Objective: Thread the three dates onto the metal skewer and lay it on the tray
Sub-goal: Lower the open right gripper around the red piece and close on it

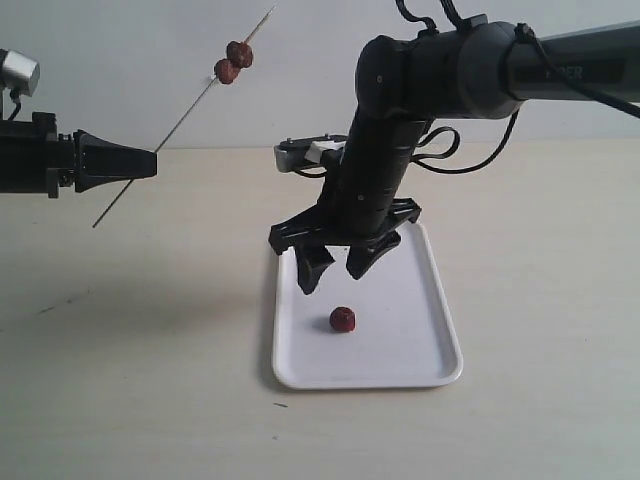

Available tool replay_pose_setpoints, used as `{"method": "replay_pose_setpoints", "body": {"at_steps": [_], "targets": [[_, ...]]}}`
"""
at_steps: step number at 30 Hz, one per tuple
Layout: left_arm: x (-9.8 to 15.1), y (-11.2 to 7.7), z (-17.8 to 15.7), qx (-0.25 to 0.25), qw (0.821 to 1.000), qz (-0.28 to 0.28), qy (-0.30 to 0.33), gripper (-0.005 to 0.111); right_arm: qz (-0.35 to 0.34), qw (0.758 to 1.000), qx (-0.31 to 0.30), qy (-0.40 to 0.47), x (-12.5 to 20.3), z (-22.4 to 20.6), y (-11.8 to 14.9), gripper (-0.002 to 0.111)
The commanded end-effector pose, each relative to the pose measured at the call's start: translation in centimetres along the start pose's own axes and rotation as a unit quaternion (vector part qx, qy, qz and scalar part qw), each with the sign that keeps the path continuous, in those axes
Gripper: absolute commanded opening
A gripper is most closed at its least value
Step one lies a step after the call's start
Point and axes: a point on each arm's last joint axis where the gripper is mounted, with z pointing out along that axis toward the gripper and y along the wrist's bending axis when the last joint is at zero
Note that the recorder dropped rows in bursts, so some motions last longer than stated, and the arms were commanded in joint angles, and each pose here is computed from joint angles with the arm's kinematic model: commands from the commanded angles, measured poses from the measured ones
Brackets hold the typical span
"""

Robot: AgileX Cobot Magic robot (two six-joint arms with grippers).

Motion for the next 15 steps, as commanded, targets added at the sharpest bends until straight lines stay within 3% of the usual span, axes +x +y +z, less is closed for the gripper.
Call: {"method": "replay_pose_setpoints", "body": {"at_steps": [1, 15], "targets": [[-0.3, -0.2, -0.2, 0.006, 1.0, 0.002, -0.01, 0.0, 0.02, 1.0, -0.006, 0.001, 0.2, -0.3, 0.3, 0.062], [-0.3, -0.2, -0.2, 0.006, 1.0, 0.002, -0.01, 0.0, 0.056, 0.998, 0.001, -0.01, 0.9, 1.6, -0.4, 0.062]]}}
